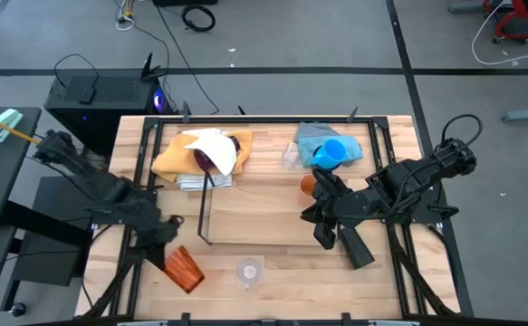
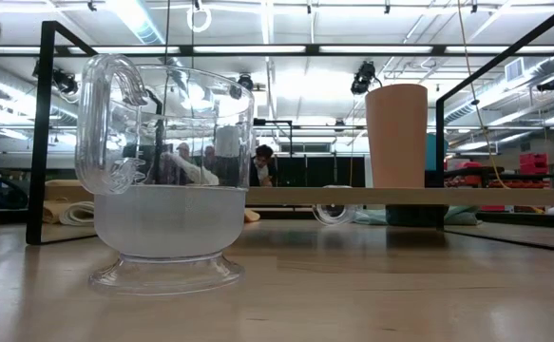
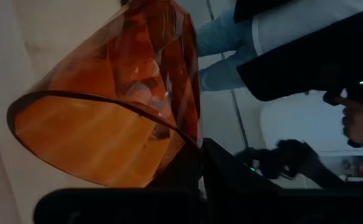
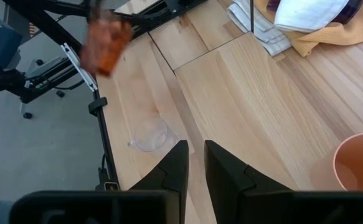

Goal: Stack small to large cups/mugs on shelf
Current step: Put the orange cup on the shelf

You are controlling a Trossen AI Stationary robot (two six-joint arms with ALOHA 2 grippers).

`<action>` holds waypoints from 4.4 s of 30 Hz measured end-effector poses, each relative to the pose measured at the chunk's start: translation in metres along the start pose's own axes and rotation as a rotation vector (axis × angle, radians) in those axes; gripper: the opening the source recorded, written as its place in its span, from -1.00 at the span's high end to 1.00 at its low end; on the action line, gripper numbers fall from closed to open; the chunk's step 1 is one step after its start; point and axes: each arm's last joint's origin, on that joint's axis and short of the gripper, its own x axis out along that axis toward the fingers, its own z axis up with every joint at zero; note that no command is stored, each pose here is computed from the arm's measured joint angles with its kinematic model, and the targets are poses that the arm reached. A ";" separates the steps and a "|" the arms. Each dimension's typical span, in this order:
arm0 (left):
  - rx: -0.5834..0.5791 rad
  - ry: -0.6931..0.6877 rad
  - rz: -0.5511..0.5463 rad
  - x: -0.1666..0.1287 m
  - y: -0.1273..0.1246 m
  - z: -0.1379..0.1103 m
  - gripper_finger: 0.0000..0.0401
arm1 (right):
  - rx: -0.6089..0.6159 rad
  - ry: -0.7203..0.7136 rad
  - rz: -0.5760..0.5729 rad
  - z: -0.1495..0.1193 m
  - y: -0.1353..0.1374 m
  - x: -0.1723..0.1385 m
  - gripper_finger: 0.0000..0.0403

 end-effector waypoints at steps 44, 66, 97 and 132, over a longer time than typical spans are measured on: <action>0.808 0.478 0.870 -0.076 -0.007 0.232 0.94 | -0.140 -0.091 -0.075 0.005 -0.051 -0.071 0.72; 0.630 0.810 0.990 -0.017 0.093 0.257 0.94 | -0.169 -0.108 -0.091 0.002 -0.063 -0.089 0.72; 0.945 0.923 0.946 0.034 0.114 0.272 0.94 | -0.168 -0.095 -0.102 0.001 -0.064 -0.088 0.72; 1.204 1.065 0.766 0.026 0.156 0.272 0.94 | -0.148 -0.069 -0.072 0.000 -0.064 -0.088 0.72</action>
